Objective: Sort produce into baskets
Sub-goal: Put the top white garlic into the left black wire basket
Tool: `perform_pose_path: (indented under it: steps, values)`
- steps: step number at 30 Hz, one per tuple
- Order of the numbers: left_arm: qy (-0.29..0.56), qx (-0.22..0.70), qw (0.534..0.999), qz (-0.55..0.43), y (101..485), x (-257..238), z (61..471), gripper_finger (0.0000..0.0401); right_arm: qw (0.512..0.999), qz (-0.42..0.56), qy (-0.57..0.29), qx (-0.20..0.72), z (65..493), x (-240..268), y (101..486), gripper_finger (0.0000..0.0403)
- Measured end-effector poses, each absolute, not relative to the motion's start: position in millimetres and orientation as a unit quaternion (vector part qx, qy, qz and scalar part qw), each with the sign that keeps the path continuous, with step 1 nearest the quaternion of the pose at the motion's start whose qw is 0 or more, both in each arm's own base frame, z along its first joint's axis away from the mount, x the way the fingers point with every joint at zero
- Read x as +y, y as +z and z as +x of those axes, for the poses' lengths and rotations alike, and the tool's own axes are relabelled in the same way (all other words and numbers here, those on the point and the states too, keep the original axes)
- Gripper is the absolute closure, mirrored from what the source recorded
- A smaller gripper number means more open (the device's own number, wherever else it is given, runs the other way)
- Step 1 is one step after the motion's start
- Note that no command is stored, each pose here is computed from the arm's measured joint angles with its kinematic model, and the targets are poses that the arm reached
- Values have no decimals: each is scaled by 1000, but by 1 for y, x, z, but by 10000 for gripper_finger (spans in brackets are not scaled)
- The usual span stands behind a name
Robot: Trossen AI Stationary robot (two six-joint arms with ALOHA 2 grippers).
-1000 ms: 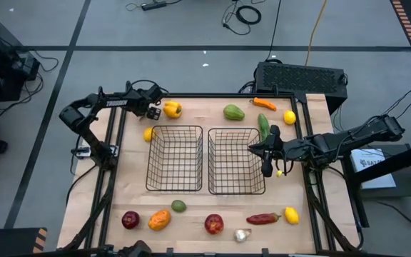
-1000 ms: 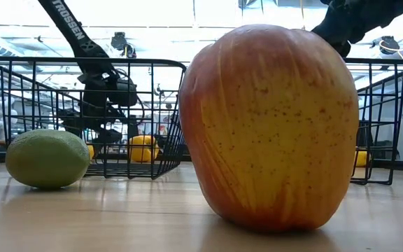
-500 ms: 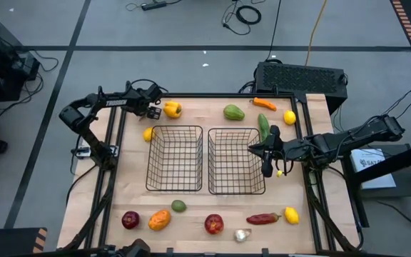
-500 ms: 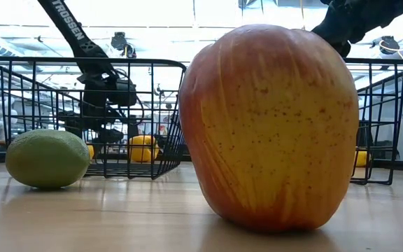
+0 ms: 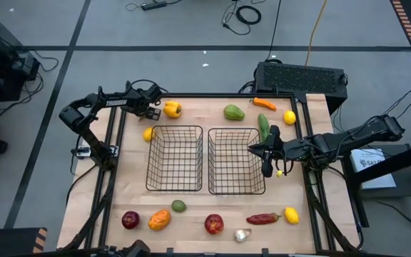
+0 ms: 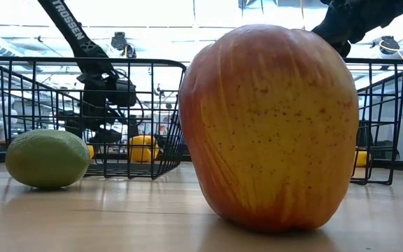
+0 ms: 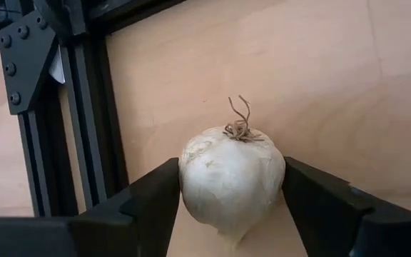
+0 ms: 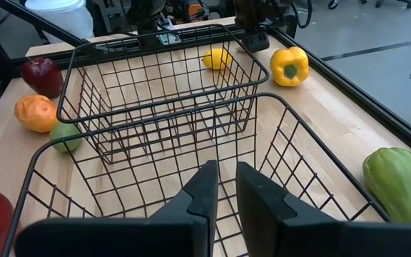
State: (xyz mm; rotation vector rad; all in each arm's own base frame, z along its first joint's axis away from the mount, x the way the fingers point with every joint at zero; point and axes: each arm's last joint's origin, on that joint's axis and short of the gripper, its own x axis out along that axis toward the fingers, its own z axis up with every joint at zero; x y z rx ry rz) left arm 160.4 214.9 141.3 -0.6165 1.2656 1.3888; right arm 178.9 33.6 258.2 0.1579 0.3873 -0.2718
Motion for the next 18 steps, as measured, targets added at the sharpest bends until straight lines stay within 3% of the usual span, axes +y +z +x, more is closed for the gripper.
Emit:
perform_pose_path:
  steps: [10, 14, 18]
  values:
    - [554, 575, 554, -236, 168, 208, 175, 160, 969, 78, -134, 192, 179, 34, 258, 360]
    - [549, 553, 586, -221, 206, 203, 184, 160, 969, 78, -135, 192, 179, 34, 258, 360]
    - [539, 497, 647, -209, 258, 190, 190, 160, 969, 78, -134, 192, 179, 34, 258, 360]
